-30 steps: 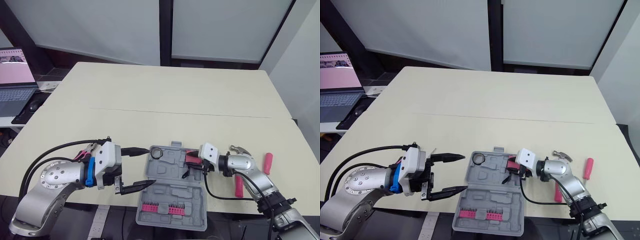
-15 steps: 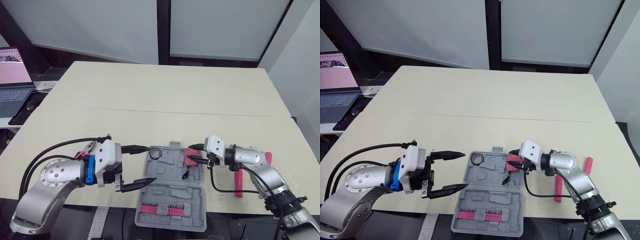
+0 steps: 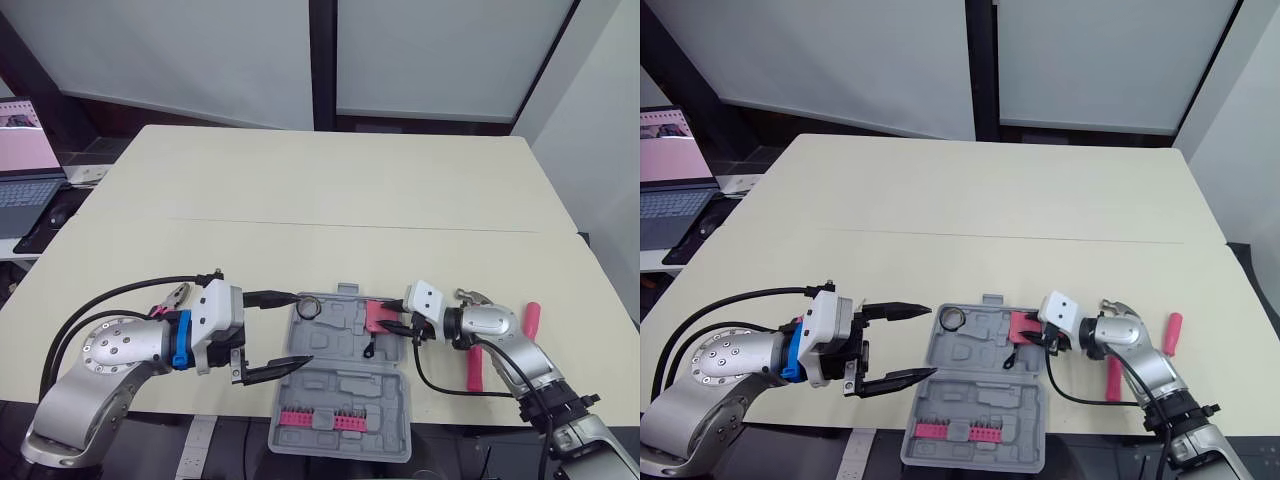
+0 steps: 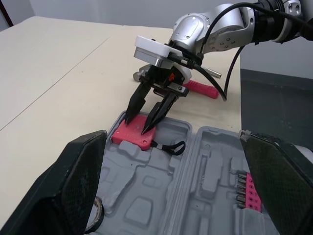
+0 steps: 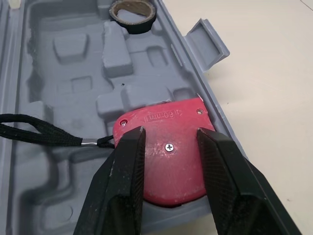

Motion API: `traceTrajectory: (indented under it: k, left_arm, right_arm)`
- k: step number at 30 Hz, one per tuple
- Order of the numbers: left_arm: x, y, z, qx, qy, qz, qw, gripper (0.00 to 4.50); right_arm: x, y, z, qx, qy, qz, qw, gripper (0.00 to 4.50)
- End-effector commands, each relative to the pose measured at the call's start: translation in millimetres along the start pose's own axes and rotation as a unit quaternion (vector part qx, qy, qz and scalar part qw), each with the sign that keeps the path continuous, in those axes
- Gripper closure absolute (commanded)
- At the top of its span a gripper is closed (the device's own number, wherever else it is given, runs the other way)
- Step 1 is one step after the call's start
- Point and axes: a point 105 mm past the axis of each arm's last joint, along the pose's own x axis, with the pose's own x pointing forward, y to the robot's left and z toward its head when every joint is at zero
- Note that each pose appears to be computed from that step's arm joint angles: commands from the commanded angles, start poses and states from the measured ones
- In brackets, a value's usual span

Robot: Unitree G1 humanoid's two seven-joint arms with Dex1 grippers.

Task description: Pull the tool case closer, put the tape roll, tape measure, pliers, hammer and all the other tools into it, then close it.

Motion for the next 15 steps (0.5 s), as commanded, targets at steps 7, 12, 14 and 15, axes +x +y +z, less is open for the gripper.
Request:
traceTrajectory:
  k: [7,12,14,15]
  left_arm:
    - [-24,18,0,-0.005,-0.004,0.073,0.997,0.0]
    - [-71,48,-2,-0.051,0.012,0.161,0.986,0.0]
    - [-106,63,-7,-0.072,0.037,0.211,0.974,0.0]
    - [-123,69,-9,-0.082,0.046,0.235,0.967,0.0]
  right_arm:
    - [-24,-17,31,-0.009,-0.071,-0.021,0.997,2.33]
    - [-80,-42,64,-0.025,-0.091,-0.038,0.995,1.42]
    - [-117,-57,65,-0.008,-0.076,-0.061,0.995,0.94]
    - [-134,-63,65,0.0,-0.066,-0.074,0.995,0.6]
